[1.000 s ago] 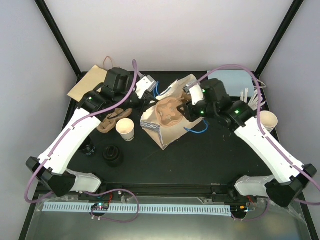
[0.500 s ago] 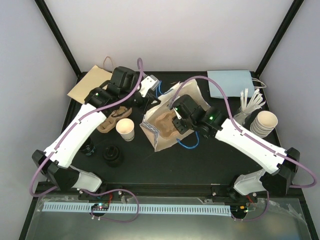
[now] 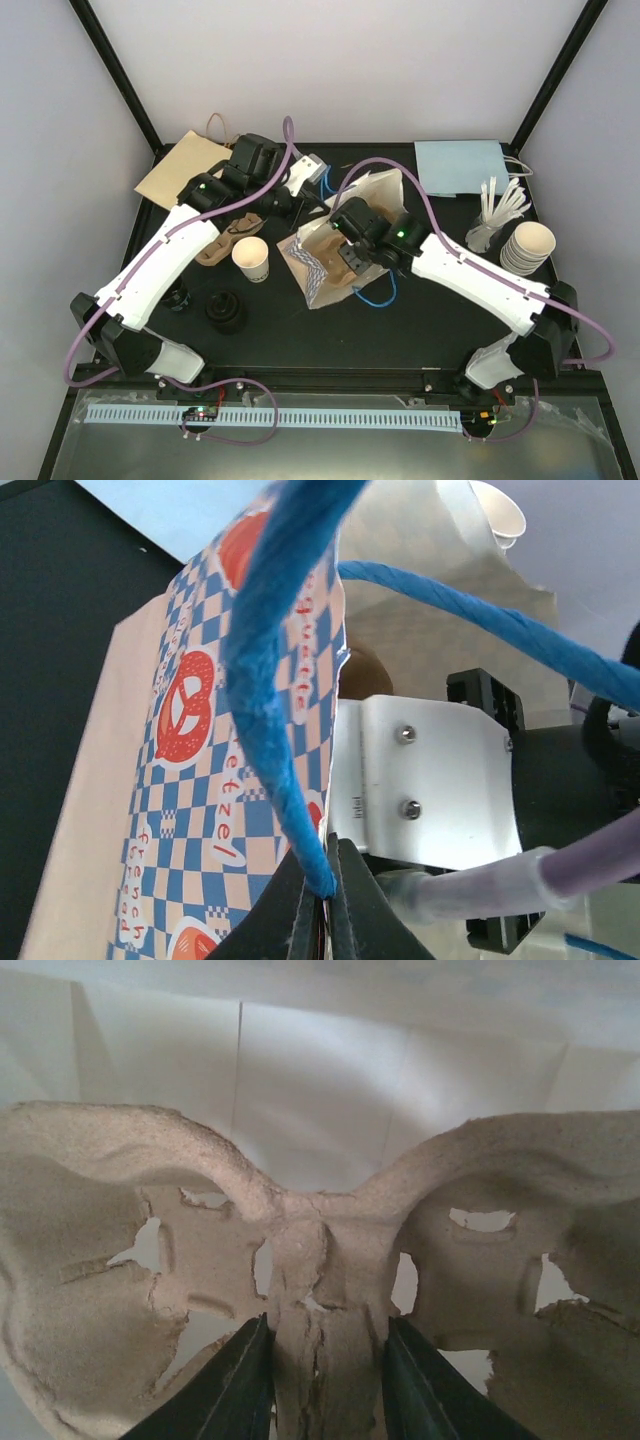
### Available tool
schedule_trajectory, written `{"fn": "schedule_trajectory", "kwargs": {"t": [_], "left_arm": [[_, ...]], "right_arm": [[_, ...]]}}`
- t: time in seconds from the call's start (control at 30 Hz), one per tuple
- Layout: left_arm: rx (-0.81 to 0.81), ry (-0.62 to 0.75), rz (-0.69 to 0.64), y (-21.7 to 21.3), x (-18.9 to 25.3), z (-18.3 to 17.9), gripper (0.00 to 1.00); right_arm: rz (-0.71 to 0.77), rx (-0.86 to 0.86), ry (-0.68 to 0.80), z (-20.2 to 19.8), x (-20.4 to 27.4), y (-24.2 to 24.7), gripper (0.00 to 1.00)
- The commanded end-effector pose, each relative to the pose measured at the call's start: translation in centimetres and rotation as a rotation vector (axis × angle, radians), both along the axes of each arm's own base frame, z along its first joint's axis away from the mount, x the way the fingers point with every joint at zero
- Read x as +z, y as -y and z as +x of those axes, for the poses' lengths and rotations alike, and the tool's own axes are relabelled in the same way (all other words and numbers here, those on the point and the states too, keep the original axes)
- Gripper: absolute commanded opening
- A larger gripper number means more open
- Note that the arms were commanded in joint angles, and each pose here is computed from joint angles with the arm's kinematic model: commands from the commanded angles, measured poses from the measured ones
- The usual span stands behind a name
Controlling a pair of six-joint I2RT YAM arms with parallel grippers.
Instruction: Pack the takeout coffee
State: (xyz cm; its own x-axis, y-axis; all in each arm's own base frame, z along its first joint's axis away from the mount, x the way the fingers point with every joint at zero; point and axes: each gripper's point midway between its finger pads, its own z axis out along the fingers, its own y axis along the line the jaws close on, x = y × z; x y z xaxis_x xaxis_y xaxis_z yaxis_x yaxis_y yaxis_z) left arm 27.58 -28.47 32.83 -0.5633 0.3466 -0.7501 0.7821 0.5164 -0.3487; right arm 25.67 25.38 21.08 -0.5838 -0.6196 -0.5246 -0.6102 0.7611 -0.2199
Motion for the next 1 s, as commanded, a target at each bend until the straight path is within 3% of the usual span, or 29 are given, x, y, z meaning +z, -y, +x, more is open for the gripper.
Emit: {"fn": "schedule_trajectory", "kwargs": {"t": [0.0, 0.33, 0.6, 0.97], "left_arm": [[-0.063, 0.016, -0.029, 1.1, 1.3, -1.2, 0.02], [-0.053, 0.022, -0.055, 1.2, 1.6, -1.2, 0.02], [0.049, -0.006, -0.031, 0.2, 0.8, 0.9, 0.02], [0.158, -0.169, 0.046, -3.0, -2.7, 4.0, 0.02]], "right_arm": [[0.026, -0.026, -0.017, 0.4, 1.2, -1.0, 0.33], [-0.013, -0.068, -0.107, 1.1, -1.8, -0.9, 0.34], [-0.027, -0.07, -0.122, 1.1, -5.1, -0.9, 0.34], [-0.077, 0.031, -0.252, 3.1, -6.9, -3.2, 0.34]]}}
